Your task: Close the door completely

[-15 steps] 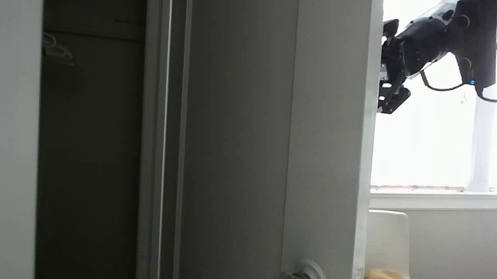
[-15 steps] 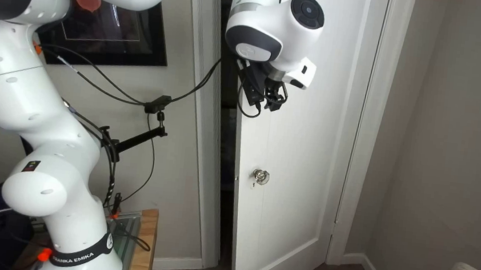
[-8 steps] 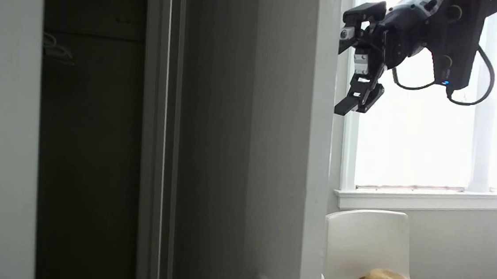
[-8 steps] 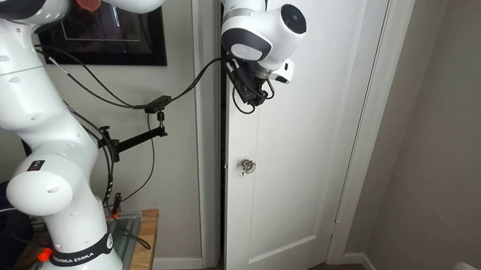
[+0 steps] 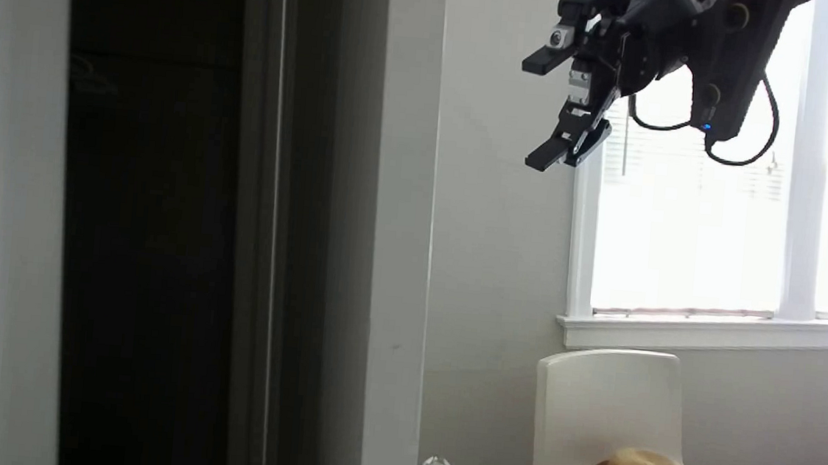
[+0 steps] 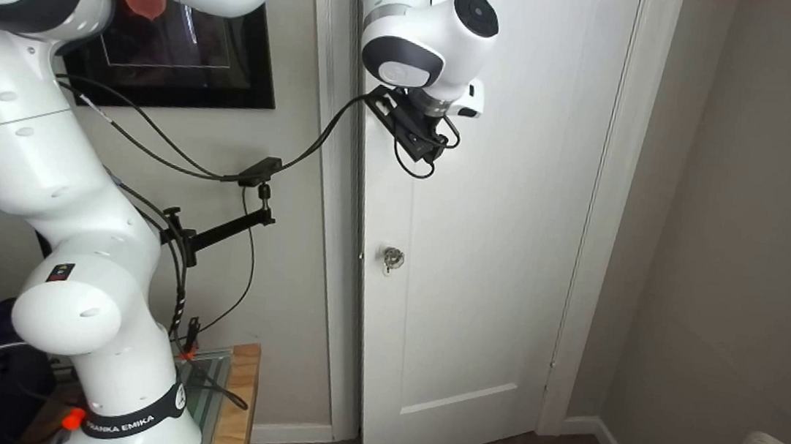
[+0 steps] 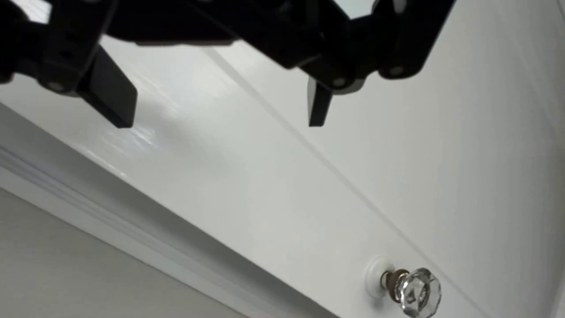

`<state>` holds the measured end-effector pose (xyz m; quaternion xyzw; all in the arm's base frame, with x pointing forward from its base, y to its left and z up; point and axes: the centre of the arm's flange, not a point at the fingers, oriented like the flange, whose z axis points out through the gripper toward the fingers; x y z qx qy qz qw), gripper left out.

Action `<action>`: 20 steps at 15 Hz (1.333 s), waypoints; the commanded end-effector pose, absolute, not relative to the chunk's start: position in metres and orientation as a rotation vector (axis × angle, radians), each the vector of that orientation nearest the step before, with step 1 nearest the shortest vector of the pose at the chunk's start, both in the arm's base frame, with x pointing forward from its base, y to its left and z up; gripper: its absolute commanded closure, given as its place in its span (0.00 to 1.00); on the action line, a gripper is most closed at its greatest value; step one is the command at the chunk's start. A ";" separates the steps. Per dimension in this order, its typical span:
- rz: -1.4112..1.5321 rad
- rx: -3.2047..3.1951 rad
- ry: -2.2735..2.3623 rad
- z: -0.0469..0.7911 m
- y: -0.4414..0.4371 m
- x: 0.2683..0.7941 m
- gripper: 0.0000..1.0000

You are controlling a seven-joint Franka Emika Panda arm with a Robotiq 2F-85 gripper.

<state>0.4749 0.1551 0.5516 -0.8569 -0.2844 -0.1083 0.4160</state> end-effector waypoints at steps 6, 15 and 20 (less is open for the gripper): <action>-0.315 -2.135 -0.798 0.559 0.164 0.475 0.00; -0.183 -1.899 -1.193 0.547 0.253 0.482 0.00; -0.220 -1.785 -1.454 0.530 0.317 0.488 0.00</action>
